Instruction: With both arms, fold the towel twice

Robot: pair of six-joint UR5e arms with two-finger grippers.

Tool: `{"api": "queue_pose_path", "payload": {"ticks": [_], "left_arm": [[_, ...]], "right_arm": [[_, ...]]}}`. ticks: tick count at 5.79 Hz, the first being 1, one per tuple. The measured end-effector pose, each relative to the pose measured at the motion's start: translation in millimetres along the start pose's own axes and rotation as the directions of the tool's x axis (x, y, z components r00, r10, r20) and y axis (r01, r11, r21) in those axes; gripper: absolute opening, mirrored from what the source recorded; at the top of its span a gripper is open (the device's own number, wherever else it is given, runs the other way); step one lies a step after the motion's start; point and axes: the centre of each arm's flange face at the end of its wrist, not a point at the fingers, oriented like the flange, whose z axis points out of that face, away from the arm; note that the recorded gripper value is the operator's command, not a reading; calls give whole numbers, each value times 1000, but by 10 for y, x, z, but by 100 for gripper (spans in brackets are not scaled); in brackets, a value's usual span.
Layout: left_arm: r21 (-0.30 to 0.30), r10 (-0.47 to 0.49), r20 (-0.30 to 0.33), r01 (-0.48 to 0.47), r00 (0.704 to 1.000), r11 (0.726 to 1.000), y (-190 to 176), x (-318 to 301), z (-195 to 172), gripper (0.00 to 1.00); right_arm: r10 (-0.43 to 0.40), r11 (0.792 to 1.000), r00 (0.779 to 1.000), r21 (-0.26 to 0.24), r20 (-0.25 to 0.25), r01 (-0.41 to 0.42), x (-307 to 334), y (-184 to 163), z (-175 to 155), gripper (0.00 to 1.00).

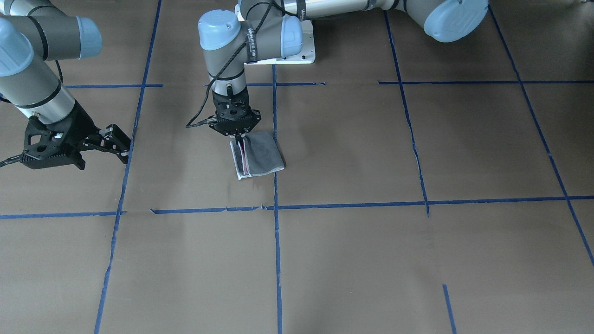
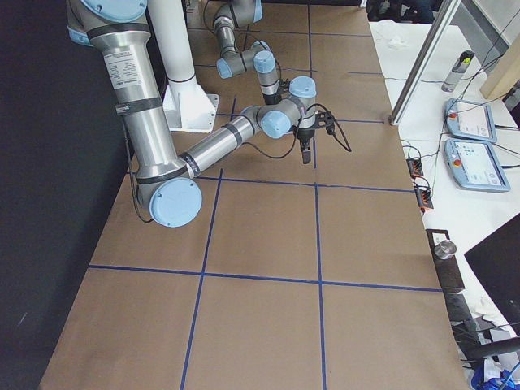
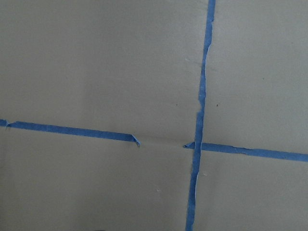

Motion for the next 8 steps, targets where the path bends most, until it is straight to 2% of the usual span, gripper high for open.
{"api": "queue_pose_path", "payload": {"ticks": [1,3,4,5,6,7,8], "left_arm": [[-2,4,3,-4,1000,1000,26,38,21,100],[-9,93,-34,-94,995,996,-44,61,-179,100],[-36,136,-60,-139,989,990,-241,-92,-356,100],[-81,190,-70,-196,979,977,-518,-502,-579,100],[-108,276,-66,-282,959,953,-773,-1138,-857,100],[-117,370,-65,-375,927,920,-1034,-1908,-1089,100],[-126,472,-75,-478,878,869,-1390,-2791,-1272,100]], "right_arm": [[0,1000,1000,1,-2,0,4,0,2,100],[3,1000,1000,3,-3,-3,20,-16,-9,100],[4,1000,1000,6,-1,-4,62,-51,-53,100],[-4,1000,1000,7,2,4,152,-107,-121,100],[-23,1000,1000,7,2,23,299,-159,-186,100],[-53,999,999,1,-6,53,570,-177,-238,100],[-99,995,995,-13,-13,98,1064,-138,-328,100]]}}
